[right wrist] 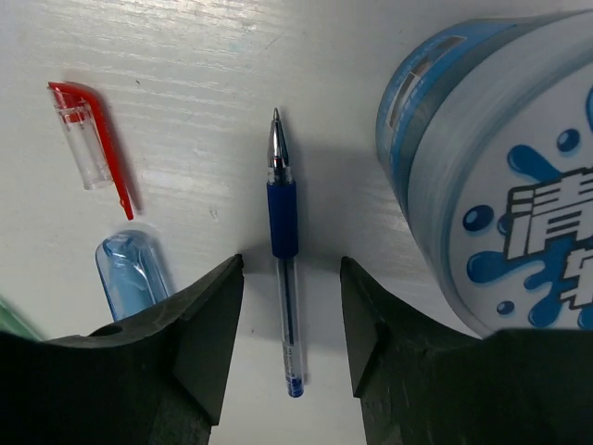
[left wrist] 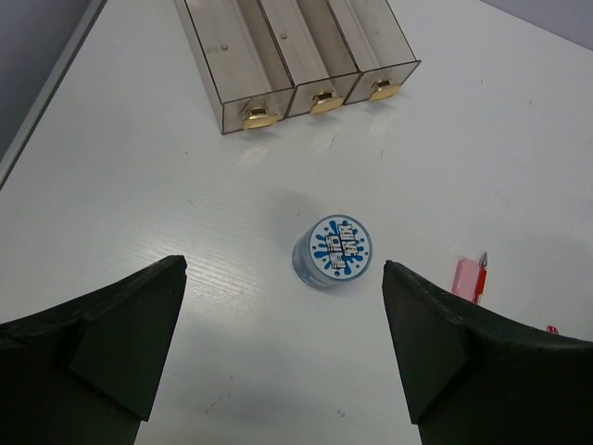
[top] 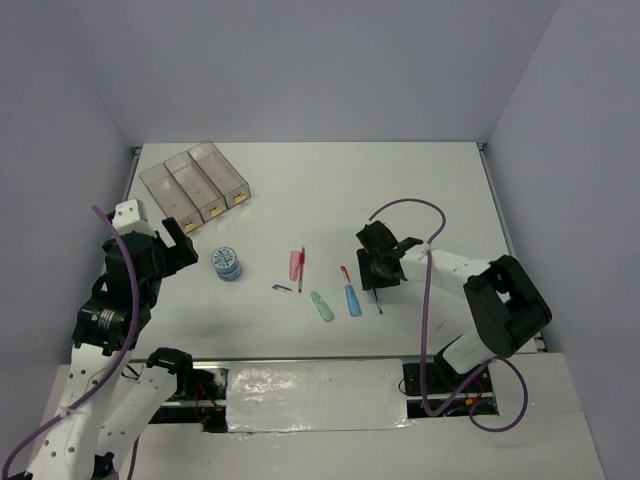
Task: Sort the stationery into containers
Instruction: Pick up the pen from the center of the board.
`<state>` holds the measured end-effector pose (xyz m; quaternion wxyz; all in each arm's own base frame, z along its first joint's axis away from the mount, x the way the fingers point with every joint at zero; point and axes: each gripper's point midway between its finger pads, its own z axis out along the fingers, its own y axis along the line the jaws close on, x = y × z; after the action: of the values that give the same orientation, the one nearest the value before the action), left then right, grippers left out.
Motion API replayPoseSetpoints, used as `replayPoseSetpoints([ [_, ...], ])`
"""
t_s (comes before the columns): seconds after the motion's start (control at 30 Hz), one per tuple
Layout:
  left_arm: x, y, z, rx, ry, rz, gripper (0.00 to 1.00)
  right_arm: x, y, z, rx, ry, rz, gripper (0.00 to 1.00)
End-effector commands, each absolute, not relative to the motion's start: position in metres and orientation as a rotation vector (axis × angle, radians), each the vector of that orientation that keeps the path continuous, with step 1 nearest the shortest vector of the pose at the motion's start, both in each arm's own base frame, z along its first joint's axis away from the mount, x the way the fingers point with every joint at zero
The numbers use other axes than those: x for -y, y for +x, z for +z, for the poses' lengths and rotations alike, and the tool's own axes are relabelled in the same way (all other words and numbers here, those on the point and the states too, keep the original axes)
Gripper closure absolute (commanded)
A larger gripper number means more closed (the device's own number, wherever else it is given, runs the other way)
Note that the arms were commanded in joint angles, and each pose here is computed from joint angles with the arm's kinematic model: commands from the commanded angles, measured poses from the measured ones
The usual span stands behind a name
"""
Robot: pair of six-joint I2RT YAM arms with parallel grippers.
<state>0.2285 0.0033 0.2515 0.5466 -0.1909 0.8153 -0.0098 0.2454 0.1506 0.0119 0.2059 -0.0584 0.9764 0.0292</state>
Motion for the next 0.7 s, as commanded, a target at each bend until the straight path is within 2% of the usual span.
replayPoseSetpoints([
  [0.0,0.000,0.235,0.260,-1.901,-0.424,-0.040,0.01,-0.156,0.242,0.006,-2.712,-0.148,0.136,0.47],
  [0.07,0.000,0.236,0.259,-1.905,-0.421,-0.039,0.01,-0.156,0.238,0.005,-2.710,-0.142,0.145,0.48],
  [0.13,0.000,0.235,0.260,-1.902,-0.422,-0.039,0.01,-0.160,0.233,0.006,-2.714,-0.156,0.176,0.56],
  [0.3,0.000,0.236,0.259,-1.905,-0.427,-0.036,0.01,-0.161,0.221,0.004,-2.761,-0.172,0.177,0.61],
  [0.37,0.000,0.236,0.258,-1.908,-0.424,-0.036,0.01,-0.159,0.217,0.003,-2.774,-0.167,0.170,0.67],
  [0.43,0.000,0.236,0.259,-1.907,-0.424,-0.036,0.01,-0.159,0.211,0.001,-2.786,-0.173,0.167,0.86],
  [0.5,0.000,0.236,0.258,-1.910,-0.424,-0.035,0.01,-0.158,0.207,-0.001,-2.795,-0.179,0.155,1.00],
  [0.67,-0.002,0.237,0.257,-1.918,-0.440,-0.022,0.01,-0.172,0.199,0.006,-2.763,-0.243,0.205,1.00],
])
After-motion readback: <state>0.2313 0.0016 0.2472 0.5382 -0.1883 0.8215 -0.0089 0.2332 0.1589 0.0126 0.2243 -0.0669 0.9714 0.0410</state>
